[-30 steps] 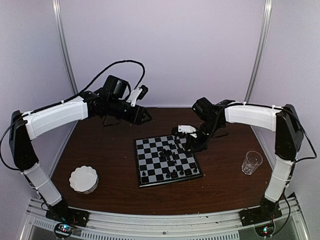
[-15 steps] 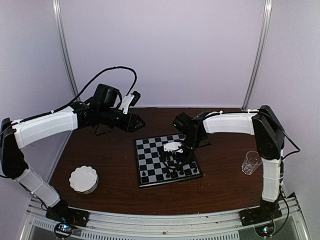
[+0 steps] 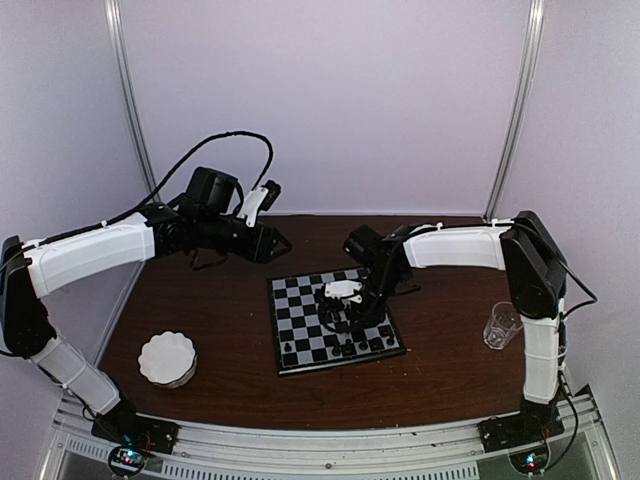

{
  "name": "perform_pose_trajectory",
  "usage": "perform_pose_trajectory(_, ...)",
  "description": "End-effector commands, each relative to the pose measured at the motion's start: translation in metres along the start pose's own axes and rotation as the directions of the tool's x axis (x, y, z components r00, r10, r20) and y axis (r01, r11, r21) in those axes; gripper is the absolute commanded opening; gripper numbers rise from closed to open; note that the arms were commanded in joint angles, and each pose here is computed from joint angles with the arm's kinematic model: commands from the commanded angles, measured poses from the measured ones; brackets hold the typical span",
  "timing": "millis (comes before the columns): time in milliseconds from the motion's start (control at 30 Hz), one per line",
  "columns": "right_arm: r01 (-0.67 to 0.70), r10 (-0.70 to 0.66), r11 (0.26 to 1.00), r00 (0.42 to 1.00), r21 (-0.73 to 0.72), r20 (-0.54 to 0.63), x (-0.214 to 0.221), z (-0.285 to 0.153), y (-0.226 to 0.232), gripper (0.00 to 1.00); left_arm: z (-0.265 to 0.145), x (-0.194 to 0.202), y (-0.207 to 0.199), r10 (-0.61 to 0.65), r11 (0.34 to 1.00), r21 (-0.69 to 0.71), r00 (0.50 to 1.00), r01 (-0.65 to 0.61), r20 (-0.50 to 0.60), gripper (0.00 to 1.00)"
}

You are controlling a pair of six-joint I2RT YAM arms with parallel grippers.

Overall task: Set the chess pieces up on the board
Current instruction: Pick up the pawn from the chessboard.

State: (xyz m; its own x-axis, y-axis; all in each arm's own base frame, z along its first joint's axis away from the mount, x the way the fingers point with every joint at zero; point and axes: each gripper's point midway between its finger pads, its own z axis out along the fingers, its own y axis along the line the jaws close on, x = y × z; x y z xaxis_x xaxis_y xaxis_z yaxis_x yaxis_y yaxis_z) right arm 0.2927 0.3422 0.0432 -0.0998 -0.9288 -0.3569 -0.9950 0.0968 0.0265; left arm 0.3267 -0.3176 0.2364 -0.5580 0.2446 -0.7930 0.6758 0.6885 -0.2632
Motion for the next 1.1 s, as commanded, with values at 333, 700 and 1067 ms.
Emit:
perform_pose_trajectory(333, 0.003, 0.000, 0.998, 0.999, -0.062, 0.039, -0.007, -0.014, 0.017, 0.31, -0.009, -0.013, -0.003, 0.039, 0.999, 0.000, 0.998, -0.039, 0.053, 0.43)
perform_pose_trajectory(700, -0.002, 0.008, 0.996, 0.998, -0.092, 0.066, -0.020, -0.010, 0.024, 0.31, -0.009, -0.013, -0.005, 0.036, 0.999, 0.009, 0.998, -0.037, 0.053, 0.43)
perform_pose_trajectory(1067, -0.005, 0.007, 0.998, 1.000, -0.068, 0.029, -0.015, 0.005, 0.017, 0.27, -0.011, -0.014, -0.005, 0.039, 0.999, 0.012, 0.998, -0.040, 0.058, 0.43)
